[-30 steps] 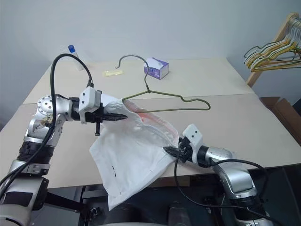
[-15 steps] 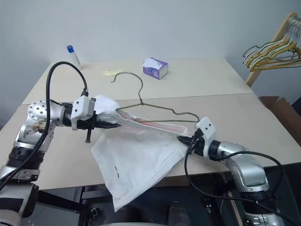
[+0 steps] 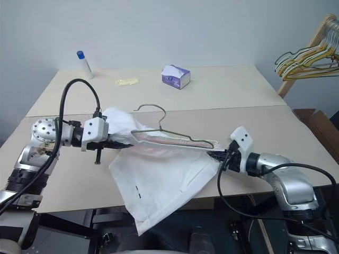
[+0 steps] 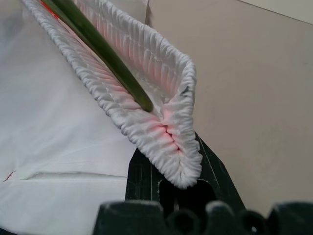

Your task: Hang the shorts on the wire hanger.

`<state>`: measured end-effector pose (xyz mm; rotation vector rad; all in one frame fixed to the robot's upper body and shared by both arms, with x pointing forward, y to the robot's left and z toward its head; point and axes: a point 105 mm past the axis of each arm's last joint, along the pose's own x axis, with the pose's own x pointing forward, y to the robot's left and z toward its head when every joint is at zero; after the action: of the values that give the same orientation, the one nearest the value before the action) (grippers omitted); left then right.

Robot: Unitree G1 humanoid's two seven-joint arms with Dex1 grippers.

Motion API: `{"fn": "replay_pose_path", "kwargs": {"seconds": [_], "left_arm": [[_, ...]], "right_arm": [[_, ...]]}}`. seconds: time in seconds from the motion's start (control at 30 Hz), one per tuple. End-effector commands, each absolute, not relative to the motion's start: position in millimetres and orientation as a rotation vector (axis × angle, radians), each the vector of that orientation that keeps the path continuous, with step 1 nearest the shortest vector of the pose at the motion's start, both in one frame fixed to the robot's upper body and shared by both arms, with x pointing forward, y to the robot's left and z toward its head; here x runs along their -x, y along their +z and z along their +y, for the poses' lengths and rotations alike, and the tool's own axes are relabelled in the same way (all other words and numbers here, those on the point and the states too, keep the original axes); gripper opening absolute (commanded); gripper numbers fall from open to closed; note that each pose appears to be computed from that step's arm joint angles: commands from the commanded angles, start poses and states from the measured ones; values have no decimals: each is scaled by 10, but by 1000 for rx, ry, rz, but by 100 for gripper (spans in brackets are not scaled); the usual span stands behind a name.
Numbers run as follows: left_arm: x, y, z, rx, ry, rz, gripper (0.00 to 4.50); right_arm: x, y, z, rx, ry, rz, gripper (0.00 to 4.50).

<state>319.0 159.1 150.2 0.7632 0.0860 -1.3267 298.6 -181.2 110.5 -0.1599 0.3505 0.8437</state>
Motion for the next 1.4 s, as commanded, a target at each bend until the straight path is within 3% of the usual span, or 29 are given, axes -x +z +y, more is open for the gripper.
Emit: {"fn": "replay_pose_path", "kwargs": {"seconds": [0.03, 0.43, 0.6, 0.73, 0.83, 1.07, 1.27, 1.4], "left_arm": [[-3265, 1561, 1756, -813, -1241, 106, 0], [-3344, 1318, 1812, -962, -1212, 191, 0], [-3485, 1407, 1622, -881, -1153, 131, 0], [-3536, 1466, 1557, -818, -1130, 109, 0], [-3514, 1491, 1541, -803, -1141, 102, 0], [-3472, 1529, 1570, -794, -1160, 103, 0], [-3415, 1587, 1561, -776, -1220, 92, 0], [-3407, 1653, 1519, -764, -1259, 70, 0]], "right_arm": [[-3046, 1356, -1982, 205, 790, 273, 3], [-2969, 1603, -1776, 326, 878, 183, 3], [-2767, 1536, -1472, 390, 1017, 174, 3], [-2734, 1389, -1378, 429, 1024, 198, 3], [-2822, 1367, -1385, 440, 952, 199, 86], [-2764, 1588, -1565, 424, 965, 167, 332], [-2783, 1995, -1782, 388, 996, 80, 332], [-2995, 1982, -1818, 516, 1006, 128, 332]]}}
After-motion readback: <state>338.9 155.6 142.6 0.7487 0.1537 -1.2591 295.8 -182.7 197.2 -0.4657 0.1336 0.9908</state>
